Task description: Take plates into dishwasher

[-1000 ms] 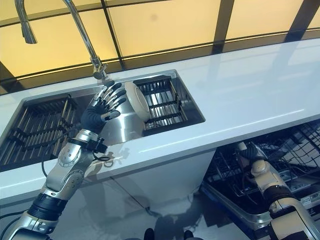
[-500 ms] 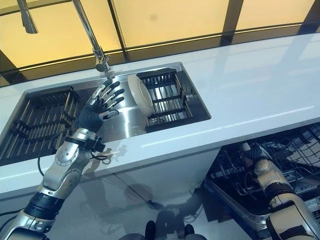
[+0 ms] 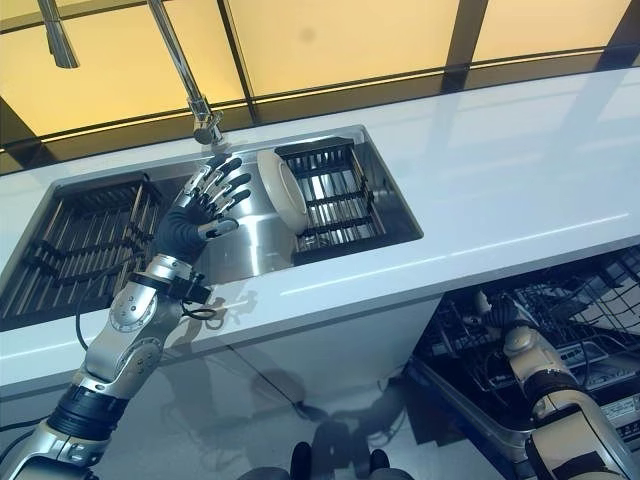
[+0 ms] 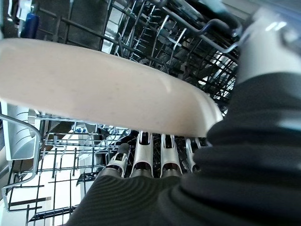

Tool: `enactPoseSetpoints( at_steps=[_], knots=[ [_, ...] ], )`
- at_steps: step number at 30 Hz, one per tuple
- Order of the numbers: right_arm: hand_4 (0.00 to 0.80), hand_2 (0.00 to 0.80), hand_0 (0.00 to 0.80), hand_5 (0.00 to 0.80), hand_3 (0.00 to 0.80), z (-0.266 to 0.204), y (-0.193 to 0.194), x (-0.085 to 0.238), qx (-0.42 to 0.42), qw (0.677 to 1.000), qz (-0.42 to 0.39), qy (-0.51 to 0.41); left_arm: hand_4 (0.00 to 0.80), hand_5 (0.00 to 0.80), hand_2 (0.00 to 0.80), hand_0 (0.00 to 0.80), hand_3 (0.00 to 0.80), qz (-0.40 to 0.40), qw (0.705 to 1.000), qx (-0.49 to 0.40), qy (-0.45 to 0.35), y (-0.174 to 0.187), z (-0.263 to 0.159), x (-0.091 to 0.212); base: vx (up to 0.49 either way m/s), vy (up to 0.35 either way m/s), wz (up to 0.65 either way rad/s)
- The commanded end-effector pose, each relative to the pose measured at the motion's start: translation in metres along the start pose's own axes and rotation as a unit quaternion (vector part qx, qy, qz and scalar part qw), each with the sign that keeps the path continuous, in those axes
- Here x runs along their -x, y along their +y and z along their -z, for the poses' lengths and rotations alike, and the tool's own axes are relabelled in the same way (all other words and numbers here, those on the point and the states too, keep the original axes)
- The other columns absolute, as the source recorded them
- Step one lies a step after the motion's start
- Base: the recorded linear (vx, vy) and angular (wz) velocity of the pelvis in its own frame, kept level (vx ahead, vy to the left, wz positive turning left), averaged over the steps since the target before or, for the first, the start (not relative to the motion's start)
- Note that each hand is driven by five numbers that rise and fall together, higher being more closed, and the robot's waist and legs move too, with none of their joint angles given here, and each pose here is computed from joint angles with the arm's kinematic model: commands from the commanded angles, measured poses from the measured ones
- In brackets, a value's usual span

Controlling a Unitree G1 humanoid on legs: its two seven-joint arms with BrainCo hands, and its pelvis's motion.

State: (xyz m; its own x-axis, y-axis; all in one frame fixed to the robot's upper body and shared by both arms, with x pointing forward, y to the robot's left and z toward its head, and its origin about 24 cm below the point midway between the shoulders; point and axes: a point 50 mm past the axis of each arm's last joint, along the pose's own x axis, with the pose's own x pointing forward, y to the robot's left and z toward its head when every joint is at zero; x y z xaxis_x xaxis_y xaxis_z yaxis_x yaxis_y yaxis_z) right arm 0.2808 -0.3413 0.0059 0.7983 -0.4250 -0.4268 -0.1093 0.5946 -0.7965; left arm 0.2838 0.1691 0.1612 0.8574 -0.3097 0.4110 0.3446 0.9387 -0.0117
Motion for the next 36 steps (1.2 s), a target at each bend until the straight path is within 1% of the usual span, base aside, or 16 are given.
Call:
enactPoseSetpoints(
  at_steps=[1, 9, 11, 14, 16, 21, 26, 32, 36],
  knots=[
    [0.000, 0.000, 0.000, 0.000, 0.000, -0.010, -0.019, -0.002, 0.007, 0.999, 0.040, -0.023, 0.000, 0.000, 0.000, 0.000, 0.000, 0.039, 0.997, -0.012, -0.066, -0.015, -0.021, -0.014, 0.030, 0.039, 0.00],
    [0.000, 0.000, 0.000, 0.000, 0.000, -0.008, -0.019, 0.003, 0.013, 0.999, 0.041, -0.034, 0.000, 0.000, 0.000, 0.000, 0.000, 0.027, 0.998, -0.008, -0.064, -0.011, -0.018, -0.008, 0.023, 0.044, 0.00],
    [0.000, 0.000, 0.000, 0.000, 0.000, -0.008, -0.021, 0.006, -0.001, 0.998, 0.047, -0.034, 0.000, 0.000, 0.000, 0.000, 0.000, 0.023, 0.998, -0.007, -0.066, -0.009, -0.017, -0.006, 0.012, 0.054, -0.02],
    [0.000, 0.000, 0.000, 0.000, 0.000, -0.012, -0.028, 0.011, -0.033, 0.995, 0.075, -0.053, 0.000, 0.000, 0.000, 0.000, 0.000, 0.012, 0.997, -0.008, -0.071, -0.006, -0.018, -0.003, 0.005, 0.061, -0.03],
    [0.000, 0.000, 0.000, 0.000, 0.000, -0.011, -0.030, 0.016, -0.039, 0.993, 0.094, -0.062, 0.000, 0.000, 0.000, 0.000, 0.000, 0.004, 0.997, -0.008, -0.073, -0.003, -0.018, 0.000, -0.004, 0.065, -0.06],
    [0.000, 0.000, 0.000, 0.000, 0.000, -0.004, -0.034, 0.029, -0.025, 0.988, 0.135, -0.067, 0.000, 0.000, 0.000, 0.000, 0.000, -0.012, 0.997, -0.009, -0.082, 0.001, -0.017, 0.006, -0.009, 0.068, -0.04],
    [0.000, 0.000, 0.000, 0.000, 0.000, 0.001, -0.046, 0.039, 0.017, 0.980, 0.184, -0.068, 0.000, 0.000, 0.000, 0.000, 0.000, -0.027, 0.996, -0.010, -0.089, 0.005, -0.019, 0.012, -0.006, 0.060, -0.08],
    [0.000, 0.000, 0.000, 0.000, 0.000, -0.006, -0.046, 0.048, 0.013, 0.980, 0.176, -0.090, 0.000, 0.000, 0.000, 0.000, 0.000, -0.038, 0.995, -0.012, -0.093, 0.009, -0.022, 0.015, -0.009, 0.049, -0.08],
    [0.000, 0.000, 0.000, 0.000, 0.000, -0.011, -0.047, 0.054, 0.002, 0.977, 0.186, -0.109, 0.000, 0.000, 0.000, 0.000, 0.000, -0.044, 0.994, -0.015, -0.099, 0.010, -0.023, 0.015, -0.017, 0.044, -0.03]
  ],
)
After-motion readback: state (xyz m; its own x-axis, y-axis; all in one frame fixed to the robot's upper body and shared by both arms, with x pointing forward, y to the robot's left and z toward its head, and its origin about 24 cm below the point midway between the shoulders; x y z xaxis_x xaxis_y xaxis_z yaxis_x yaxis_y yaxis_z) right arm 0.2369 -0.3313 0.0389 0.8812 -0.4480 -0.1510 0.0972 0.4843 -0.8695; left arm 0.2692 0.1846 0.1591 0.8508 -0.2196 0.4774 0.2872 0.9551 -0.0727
